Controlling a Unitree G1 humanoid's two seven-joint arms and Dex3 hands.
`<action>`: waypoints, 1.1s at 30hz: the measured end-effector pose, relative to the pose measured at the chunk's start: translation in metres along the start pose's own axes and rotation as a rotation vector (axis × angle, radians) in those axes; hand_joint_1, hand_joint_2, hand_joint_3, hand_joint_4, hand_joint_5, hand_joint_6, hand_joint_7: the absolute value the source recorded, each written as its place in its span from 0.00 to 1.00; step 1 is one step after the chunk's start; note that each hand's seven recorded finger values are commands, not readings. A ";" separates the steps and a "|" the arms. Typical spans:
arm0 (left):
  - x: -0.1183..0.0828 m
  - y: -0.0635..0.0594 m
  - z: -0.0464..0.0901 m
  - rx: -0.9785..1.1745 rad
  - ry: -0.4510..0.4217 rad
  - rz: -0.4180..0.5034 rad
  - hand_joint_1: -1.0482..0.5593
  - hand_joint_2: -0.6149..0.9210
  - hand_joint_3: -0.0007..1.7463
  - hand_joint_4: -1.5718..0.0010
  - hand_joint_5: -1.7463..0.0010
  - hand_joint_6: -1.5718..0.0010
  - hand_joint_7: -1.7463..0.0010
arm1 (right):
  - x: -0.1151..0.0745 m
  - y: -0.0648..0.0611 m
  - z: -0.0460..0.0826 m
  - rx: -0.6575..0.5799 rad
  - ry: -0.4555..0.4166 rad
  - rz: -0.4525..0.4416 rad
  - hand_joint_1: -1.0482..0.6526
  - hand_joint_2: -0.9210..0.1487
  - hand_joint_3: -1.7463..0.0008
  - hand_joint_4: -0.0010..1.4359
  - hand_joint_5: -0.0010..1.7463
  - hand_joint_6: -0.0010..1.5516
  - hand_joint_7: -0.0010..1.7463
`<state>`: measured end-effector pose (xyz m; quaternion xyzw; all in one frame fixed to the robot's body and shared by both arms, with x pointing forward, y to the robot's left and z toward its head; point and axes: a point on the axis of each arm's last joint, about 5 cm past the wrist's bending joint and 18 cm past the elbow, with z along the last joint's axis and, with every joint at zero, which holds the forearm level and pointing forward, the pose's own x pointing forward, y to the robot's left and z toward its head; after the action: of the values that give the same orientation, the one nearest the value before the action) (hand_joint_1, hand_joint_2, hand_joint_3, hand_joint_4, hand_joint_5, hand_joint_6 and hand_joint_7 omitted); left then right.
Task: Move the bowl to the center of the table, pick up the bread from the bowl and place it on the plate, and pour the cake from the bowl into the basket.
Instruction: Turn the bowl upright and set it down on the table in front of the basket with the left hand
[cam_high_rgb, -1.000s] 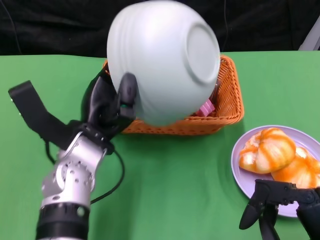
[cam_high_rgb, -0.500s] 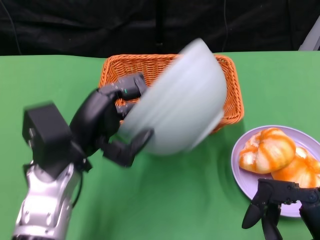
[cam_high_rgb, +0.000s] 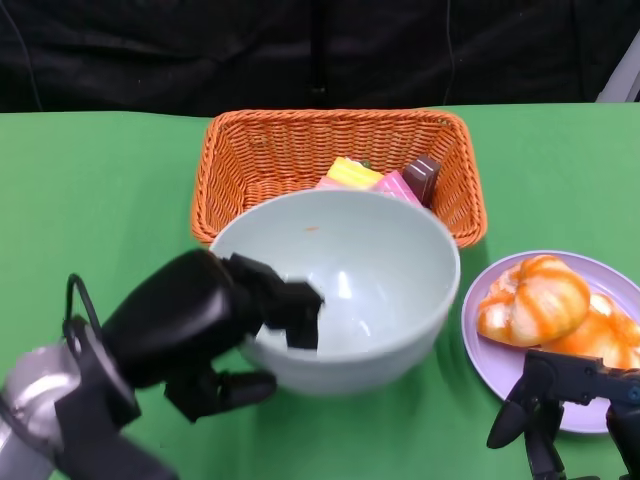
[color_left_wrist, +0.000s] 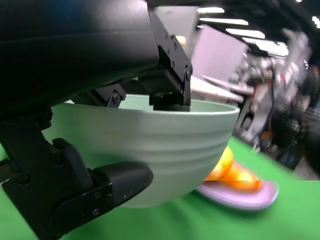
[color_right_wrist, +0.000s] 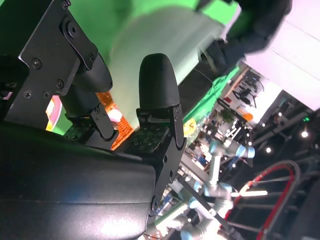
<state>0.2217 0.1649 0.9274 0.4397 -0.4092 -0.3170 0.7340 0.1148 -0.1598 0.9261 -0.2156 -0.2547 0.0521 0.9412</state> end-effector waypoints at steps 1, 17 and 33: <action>-0.002 -0.002 0.000 0.036 -0.006 -0.015 0.56 0.63 0.64 0.37 0.00 0.53 0.00 | 0.000 0.000 0.000 0.000 -0.006 -0.004 0.70 0.76 0.00 0.70 0.99 0.58 0.82; -0.012 -0.039 0.010 0.148 0.145 -0.344 0.46 1.00 0.04 0.54 0.64 0.49 0.98 | 0.001 0.001 0.002 0.022 -0.032 -0.017 0.70 0.77 0.00 0.70 0.99 0.58 0.82; -0.005 -0.003 0.037 -0.051 0.301 -0.474 0.16 1.00 0.12 0.76 0.88 0.73 0.97 | 0.013 0.007 0.010 0.076 -0.068 0.045 0.72 0.78 0.00 0.71 0.97 0.59 0.78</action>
<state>0.1862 0.1535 0.9338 0.5467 -0.1731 -0.4209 0.7029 0.1212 -0.1474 0.9371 -0.1834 -0.2794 0.0904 0.9381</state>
